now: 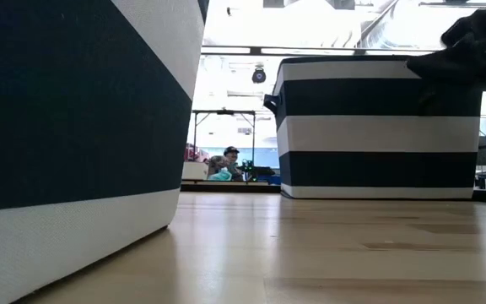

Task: Sort clothes
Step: Return to Home Position

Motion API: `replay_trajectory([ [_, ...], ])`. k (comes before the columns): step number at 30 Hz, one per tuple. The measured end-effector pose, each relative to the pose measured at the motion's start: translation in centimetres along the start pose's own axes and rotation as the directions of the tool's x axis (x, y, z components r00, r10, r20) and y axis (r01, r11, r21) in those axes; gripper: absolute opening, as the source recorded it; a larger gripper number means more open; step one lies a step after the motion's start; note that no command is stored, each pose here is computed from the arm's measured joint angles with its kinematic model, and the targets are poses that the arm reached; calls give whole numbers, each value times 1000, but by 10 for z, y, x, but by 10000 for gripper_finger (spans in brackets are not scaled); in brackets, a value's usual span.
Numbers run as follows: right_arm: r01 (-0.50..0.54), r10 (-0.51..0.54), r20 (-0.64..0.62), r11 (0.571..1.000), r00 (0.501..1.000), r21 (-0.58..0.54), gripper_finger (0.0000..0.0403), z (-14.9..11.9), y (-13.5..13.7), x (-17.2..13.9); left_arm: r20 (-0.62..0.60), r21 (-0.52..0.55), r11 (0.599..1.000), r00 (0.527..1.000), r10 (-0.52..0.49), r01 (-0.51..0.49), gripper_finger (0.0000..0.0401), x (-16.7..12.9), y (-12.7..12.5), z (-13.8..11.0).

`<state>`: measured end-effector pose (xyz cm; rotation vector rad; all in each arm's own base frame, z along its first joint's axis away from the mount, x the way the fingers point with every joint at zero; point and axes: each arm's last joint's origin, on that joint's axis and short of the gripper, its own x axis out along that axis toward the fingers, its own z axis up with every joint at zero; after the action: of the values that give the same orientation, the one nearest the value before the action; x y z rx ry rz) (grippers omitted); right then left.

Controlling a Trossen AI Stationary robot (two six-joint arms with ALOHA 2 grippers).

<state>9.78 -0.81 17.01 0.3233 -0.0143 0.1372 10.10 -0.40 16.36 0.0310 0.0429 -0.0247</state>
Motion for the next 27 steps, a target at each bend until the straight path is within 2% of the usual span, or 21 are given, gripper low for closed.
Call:
replay_trajectory([
  [3,-27,35,31,977,999,-210,0,3,3,0,0,0,1000,1000,0,0,0,0,0,0],
  [7,-26,61,114,958,992,-287,0,11,6,-1,0,0,1000,1000,0,0,0,0,0,0],
  [10,-13,54,131,956,990,-293,0,12,6,-2,0,0,1000,1000,0,0,0,0,0,0],
  [14,-12,31,72,969,997,-248,0,6,4,-2,0,0,1000,1000,0,0,0,0,0,0],
  [23,55,-30,79,939,996,-339,0,6,2,-2,1,0,1000,1000,0,0,0,0,0,0],
  [27,86,-81,29,956,996,-279,0,0,-1,-1,0,0,1000,1000,0,0,0,0,0,0],
])
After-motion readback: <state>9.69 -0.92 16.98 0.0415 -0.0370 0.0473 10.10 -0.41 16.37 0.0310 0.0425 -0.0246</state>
